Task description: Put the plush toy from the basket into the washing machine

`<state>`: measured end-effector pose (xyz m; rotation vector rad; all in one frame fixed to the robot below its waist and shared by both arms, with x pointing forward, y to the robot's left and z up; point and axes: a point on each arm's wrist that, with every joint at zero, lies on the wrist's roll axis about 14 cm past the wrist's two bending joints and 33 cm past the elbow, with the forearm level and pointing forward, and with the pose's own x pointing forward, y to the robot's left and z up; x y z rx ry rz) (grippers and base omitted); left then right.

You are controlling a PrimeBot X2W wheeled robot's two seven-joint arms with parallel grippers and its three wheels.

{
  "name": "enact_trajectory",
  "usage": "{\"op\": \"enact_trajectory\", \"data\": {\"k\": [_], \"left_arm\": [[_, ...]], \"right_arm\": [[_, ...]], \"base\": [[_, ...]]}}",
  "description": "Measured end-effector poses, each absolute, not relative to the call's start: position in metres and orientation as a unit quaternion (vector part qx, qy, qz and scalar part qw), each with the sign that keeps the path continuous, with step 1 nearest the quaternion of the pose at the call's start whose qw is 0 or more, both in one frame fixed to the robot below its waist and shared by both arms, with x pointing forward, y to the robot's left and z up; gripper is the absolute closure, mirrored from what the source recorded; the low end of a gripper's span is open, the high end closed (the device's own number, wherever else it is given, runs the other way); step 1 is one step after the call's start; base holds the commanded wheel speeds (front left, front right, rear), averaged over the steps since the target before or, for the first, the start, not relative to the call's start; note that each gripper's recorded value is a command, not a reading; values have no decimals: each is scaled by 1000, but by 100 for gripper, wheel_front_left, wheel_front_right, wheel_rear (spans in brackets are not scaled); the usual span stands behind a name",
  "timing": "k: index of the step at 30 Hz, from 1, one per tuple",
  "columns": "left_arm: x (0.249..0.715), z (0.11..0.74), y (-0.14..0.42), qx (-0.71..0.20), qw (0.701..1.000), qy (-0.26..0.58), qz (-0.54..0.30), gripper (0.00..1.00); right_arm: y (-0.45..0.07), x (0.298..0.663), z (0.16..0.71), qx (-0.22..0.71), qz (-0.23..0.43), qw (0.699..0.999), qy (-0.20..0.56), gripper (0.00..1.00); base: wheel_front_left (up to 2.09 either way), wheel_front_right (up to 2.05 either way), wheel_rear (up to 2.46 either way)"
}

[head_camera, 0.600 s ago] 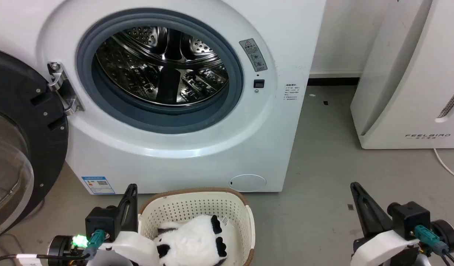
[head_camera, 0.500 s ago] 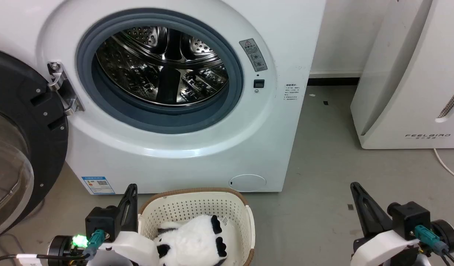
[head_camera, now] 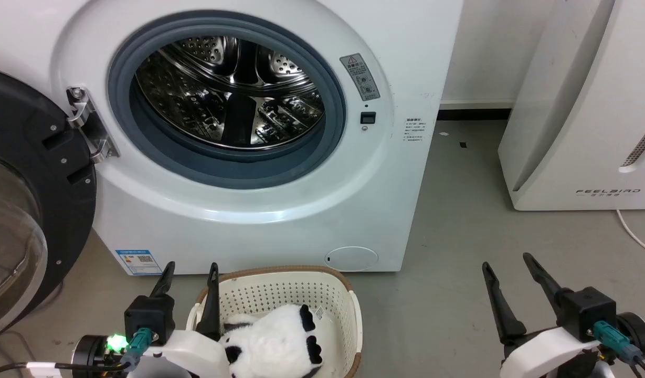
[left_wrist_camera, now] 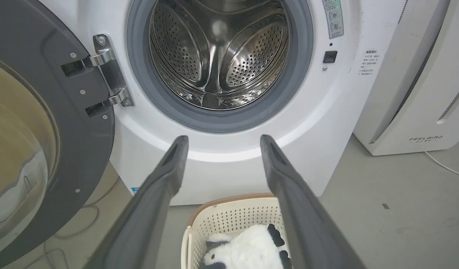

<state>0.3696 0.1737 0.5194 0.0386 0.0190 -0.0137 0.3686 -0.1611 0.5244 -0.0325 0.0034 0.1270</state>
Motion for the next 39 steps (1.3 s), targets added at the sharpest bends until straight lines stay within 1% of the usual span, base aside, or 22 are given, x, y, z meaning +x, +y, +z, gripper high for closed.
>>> {"op": "enact_trajectory", "data": {"k": [16,26,39], "left_arm": [[372,506,166,4,1000,20,-16,0],[377,478,158,-5,998,58,-26,0],[398,446,145,-8,994,96,-45,0]], "right_arm": [[-169,370,527,-14,52,998,-12,0],[-175,372,523,-9,43,999,-11,0],[-182,378,511,-5,32,999,-3,0]], "base": [[0,0,0],[0,0,0],[0,0,0]]}}
